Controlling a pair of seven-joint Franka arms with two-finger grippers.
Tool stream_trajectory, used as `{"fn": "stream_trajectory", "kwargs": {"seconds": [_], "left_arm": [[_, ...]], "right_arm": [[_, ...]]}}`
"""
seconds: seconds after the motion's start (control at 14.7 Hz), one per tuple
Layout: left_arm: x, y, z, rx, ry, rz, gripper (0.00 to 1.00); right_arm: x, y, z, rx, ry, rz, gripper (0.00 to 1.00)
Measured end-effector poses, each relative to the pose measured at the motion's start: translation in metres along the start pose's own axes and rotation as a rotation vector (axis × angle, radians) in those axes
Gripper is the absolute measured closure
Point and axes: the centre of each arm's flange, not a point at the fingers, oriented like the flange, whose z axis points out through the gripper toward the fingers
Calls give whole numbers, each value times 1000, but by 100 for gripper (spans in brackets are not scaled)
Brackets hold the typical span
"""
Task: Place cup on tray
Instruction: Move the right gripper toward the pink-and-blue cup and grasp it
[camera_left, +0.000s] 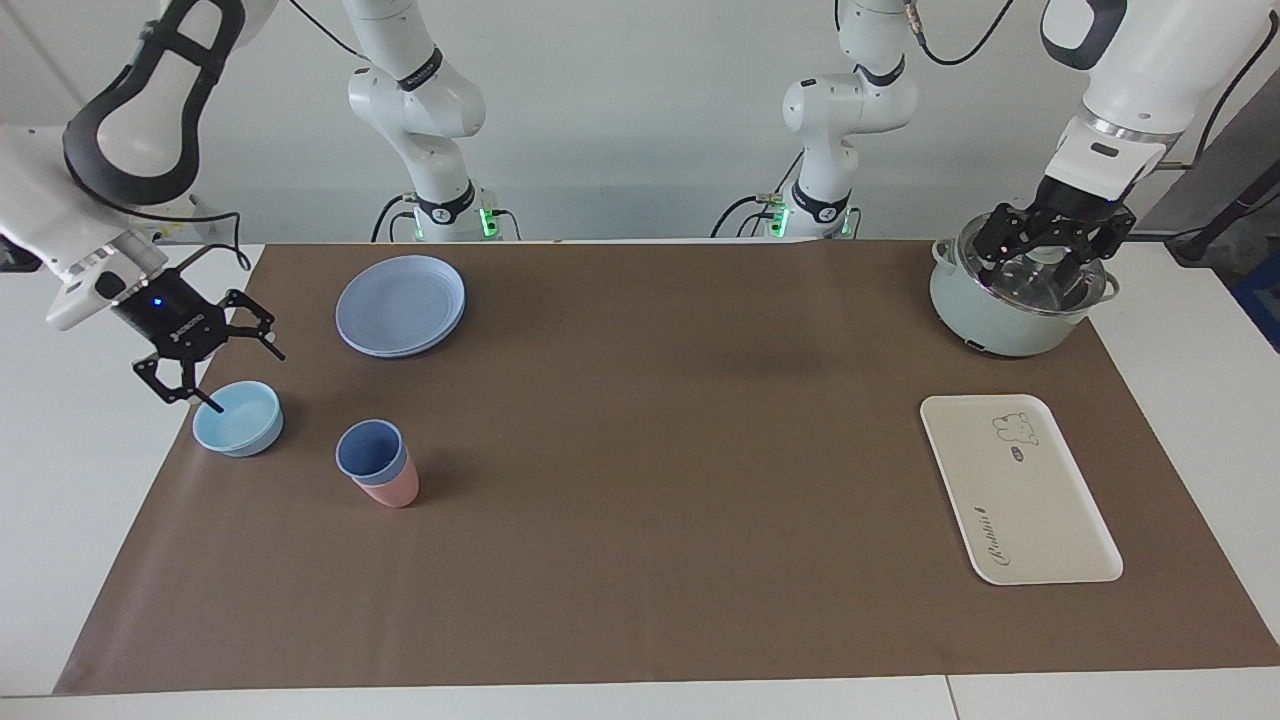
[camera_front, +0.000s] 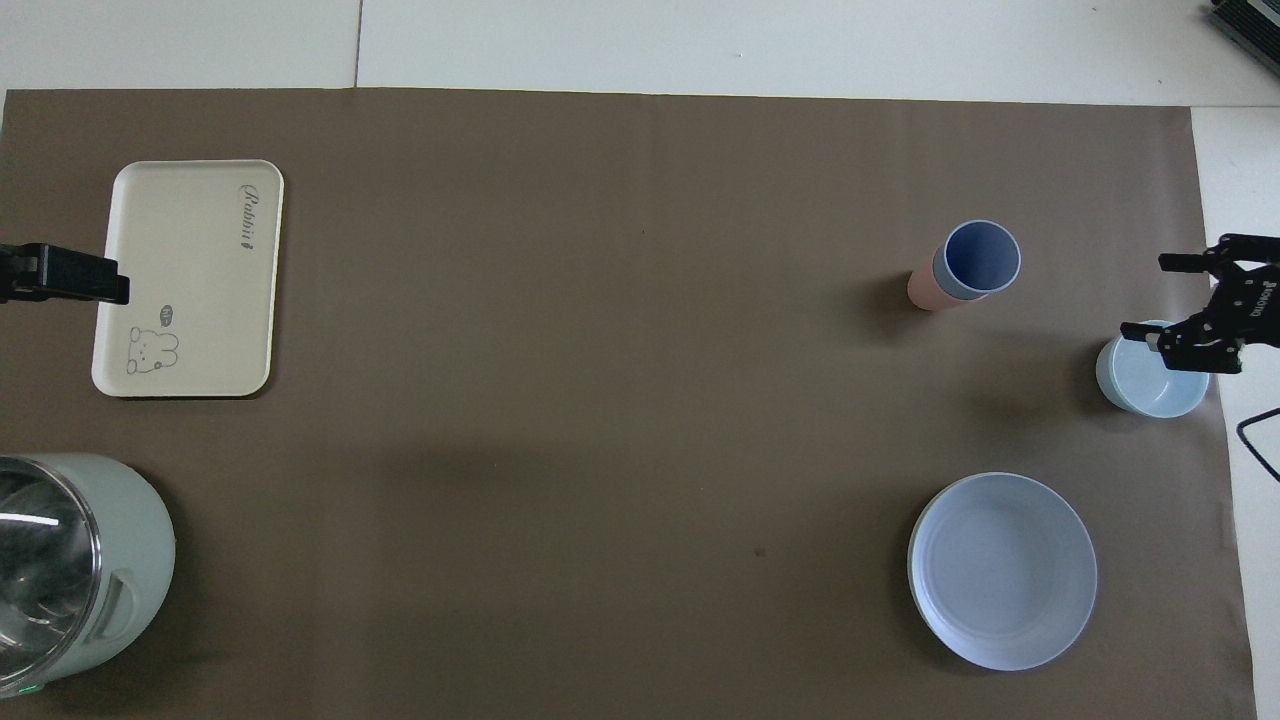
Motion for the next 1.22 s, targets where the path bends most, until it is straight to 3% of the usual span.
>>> {"fn": "stream_trajectory", "kwargs": {"seconds": [0.2, 0.34, 0.61, 0.82, 1.22], "left_arm": [[0, 0, 0, 0, 0, 0, 0], [0, 0, 0, 0, 0, 0, 0], [0, 0, 0, 0, 0, 0, 0], [0, 0, 0, 0, 0, 0, 0], [0, 0, 0, 0, 0, 0, 0]], "right_arm": [[-9, 2, 39, 49, 74, 20, 0], [-31, 7, 73, 69, 158, -5, 0], [-56, 7, 120, 128, 244, 27, 0], [-56, 3, 140, 143, 314, 22, 0], [-30, -8, 161, 146, 368, -5, 0]]}}
